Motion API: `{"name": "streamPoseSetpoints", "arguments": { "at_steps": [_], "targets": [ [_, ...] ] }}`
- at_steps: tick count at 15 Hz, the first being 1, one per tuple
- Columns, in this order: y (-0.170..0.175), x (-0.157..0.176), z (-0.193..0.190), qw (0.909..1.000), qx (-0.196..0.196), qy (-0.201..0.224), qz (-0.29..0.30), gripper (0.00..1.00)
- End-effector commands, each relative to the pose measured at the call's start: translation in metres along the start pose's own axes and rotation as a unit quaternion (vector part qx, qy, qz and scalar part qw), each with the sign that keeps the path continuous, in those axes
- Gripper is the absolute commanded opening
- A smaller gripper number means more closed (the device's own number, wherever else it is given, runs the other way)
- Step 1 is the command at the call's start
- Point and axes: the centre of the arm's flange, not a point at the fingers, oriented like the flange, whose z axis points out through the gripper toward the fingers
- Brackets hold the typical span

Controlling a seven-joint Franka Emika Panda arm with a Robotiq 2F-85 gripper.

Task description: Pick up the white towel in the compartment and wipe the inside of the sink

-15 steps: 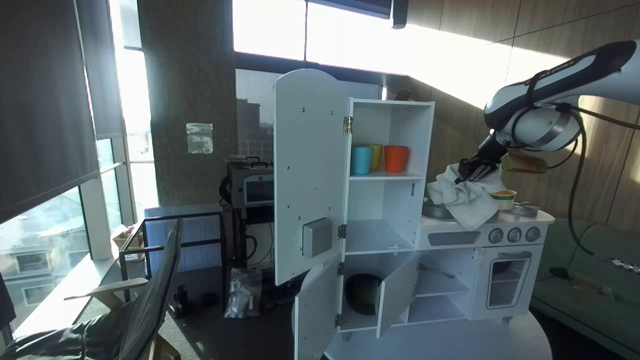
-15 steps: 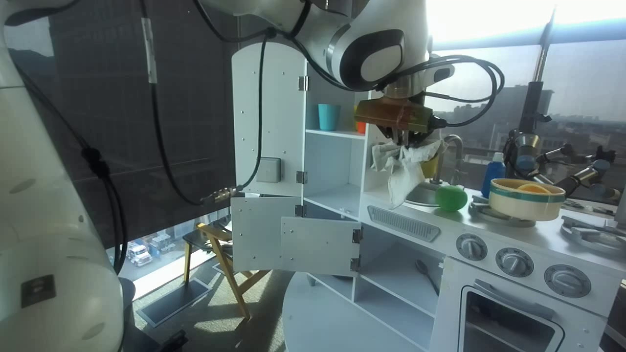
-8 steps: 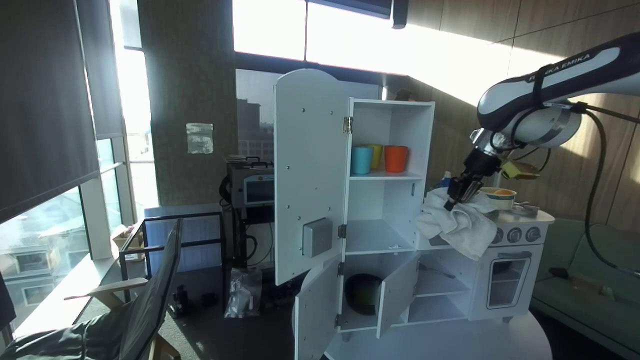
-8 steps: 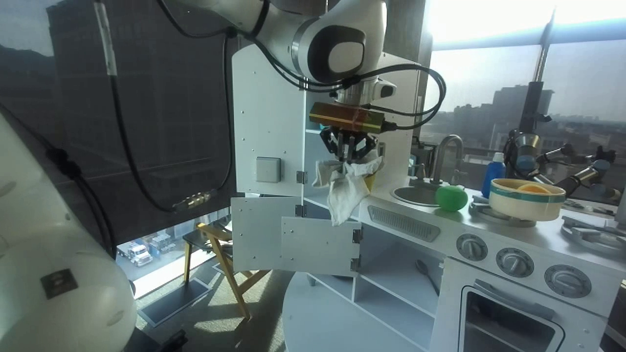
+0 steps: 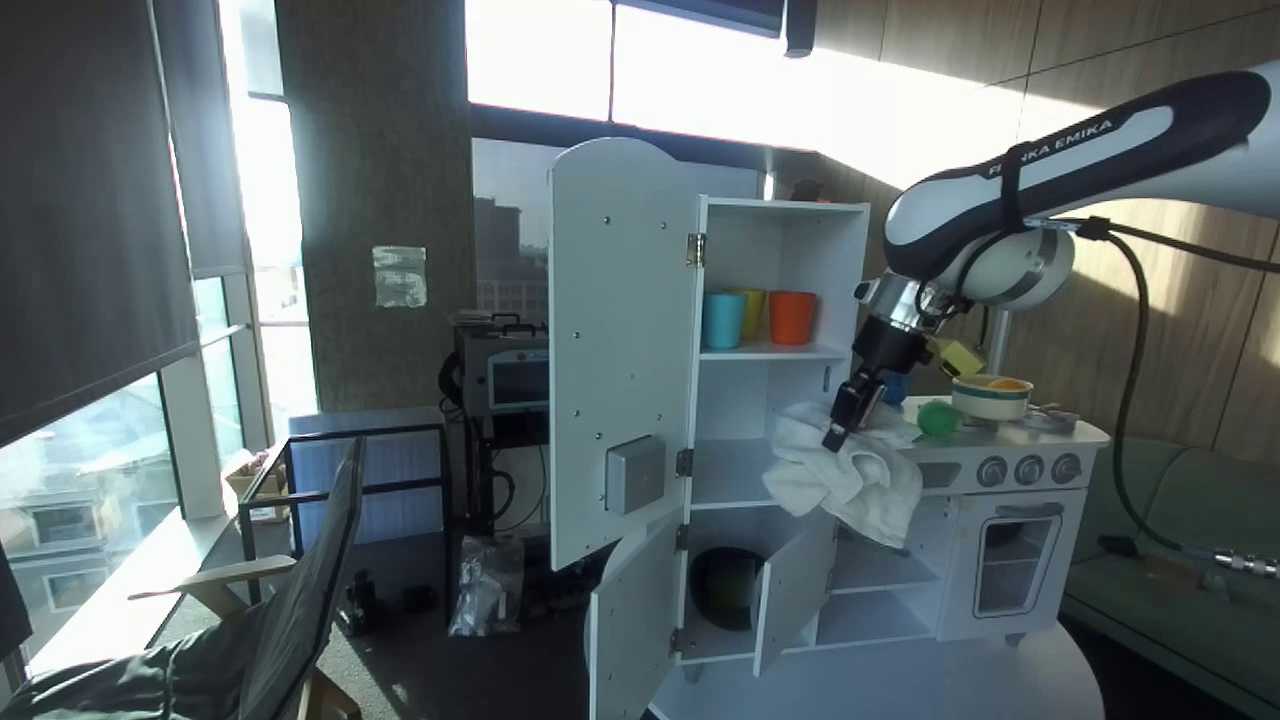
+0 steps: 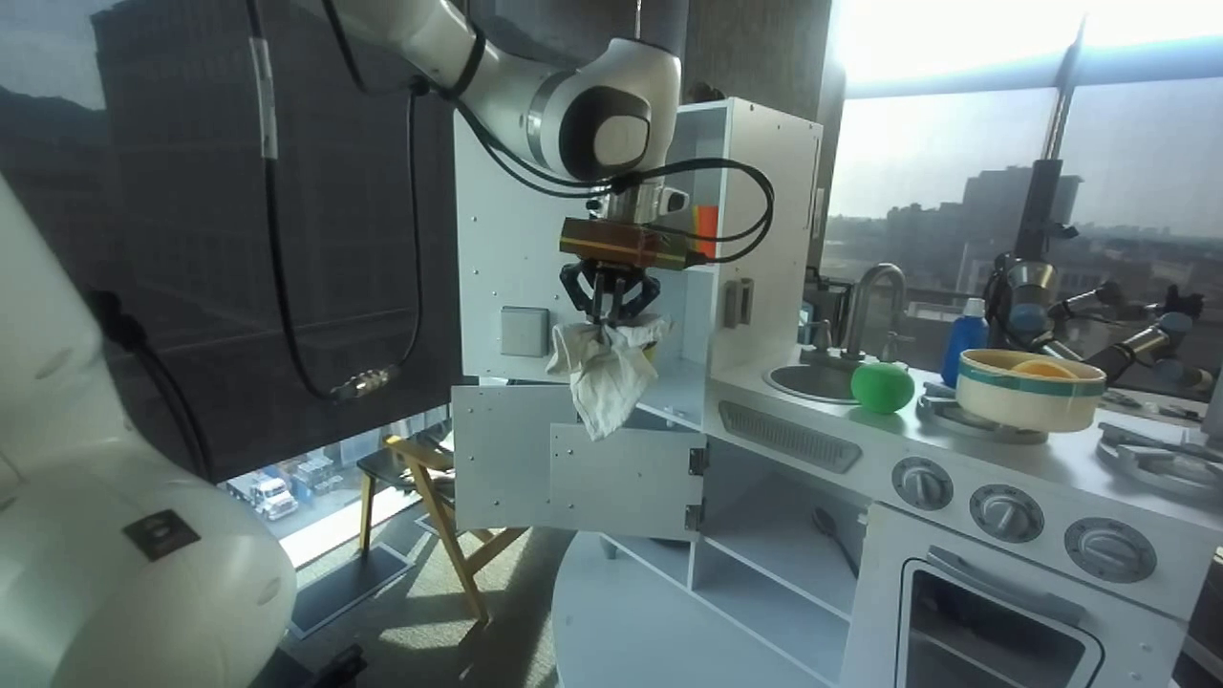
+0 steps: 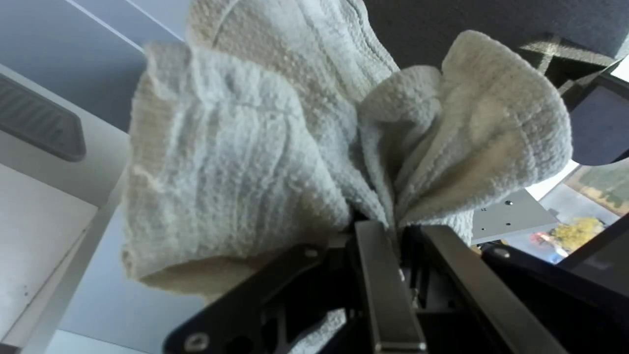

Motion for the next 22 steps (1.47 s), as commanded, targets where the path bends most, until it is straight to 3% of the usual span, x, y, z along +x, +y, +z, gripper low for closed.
{"name": "streamPoseSetpoints", "arguments": {
  "at_steps": [1,7,11,18,19,20,22],
  "targets": [
    [0.008,0.012,0.034,0.9969,-0.004,0.067,-0.040,0.04],
    [0.015,0.022,0.069,0.9753,-0.079,0.181,-0.099,0.04],
    [0.031,0.039,0.082,0.9586,-0.135,0.223,-0.115,0.04],
    [0.059,0.053,0.114,0.9566,-0.156,0.222,-0.106,0.04],
    [0.062,0.054,0.116,0.9564,-0.159,0.221,-0.105,0.09],
    [0.063,0.055,0.118,0.9557,-0.163,0.221,-0.106,0.42],
    [0.067,0.055,0.117,0.9545,-0.170,0.221,-0.104,0.49]
  ]
}}
